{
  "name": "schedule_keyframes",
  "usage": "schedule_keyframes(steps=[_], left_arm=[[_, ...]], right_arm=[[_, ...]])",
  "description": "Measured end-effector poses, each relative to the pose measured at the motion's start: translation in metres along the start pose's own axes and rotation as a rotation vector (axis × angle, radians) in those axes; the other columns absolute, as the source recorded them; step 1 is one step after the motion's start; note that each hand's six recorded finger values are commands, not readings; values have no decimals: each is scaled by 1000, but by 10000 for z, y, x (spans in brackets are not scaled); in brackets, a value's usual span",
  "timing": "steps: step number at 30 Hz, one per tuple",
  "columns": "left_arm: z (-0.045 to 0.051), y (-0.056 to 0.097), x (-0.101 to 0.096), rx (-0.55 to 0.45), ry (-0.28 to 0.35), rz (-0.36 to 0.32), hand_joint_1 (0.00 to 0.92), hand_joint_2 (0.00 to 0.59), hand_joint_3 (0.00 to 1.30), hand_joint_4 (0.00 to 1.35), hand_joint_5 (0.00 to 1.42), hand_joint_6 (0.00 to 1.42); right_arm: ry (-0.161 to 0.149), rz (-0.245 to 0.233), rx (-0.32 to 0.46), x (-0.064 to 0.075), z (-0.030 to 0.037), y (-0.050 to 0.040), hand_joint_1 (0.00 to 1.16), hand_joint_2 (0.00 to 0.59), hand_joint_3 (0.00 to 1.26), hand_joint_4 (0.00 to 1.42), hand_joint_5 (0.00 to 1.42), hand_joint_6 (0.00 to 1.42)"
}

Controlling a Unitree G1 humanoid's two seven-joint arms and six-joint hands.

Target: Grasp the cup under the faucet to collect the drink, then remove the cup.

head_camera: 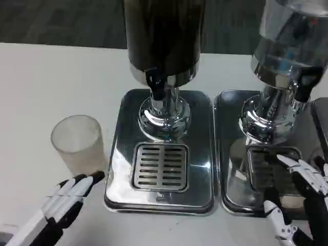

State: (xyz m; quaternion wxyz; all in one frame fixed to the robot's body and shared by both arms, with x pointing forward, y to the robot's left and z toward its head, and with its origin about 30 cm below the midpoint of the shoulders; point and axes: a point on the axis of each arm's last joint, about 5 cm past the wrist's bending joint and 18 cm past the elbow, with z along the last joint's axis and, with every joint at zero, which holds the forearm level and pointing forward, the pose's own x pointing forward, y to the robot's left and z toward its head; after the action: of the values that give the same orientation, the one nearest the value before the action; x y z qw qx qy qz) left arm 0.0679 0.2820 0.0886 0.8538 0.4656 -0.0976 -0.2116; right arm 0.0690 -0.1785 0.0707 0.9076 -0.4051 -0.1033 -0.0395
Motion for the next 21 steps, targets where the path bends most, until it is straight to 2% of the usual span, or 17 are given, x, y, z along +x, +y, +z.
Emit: schedule_keyframes(steps=[14,17,21], left_arm=[[-18,-15,-9,-12,15,0,0,96,0,0,0,0],[-30,-25,-36,-34,1,35,0,100,0,0,0,0],[-53,-24,-73,-70,-47,118,0,113,32,0,27,6]], right_arm=[[2,0,7,-1,-6,3,265,446,304,271,206,30],[4,2,12,-2,-6,1,266,448,304,271,206,31],[7,5,16,-13,-6,-1,270,454,312,271,206,44]])
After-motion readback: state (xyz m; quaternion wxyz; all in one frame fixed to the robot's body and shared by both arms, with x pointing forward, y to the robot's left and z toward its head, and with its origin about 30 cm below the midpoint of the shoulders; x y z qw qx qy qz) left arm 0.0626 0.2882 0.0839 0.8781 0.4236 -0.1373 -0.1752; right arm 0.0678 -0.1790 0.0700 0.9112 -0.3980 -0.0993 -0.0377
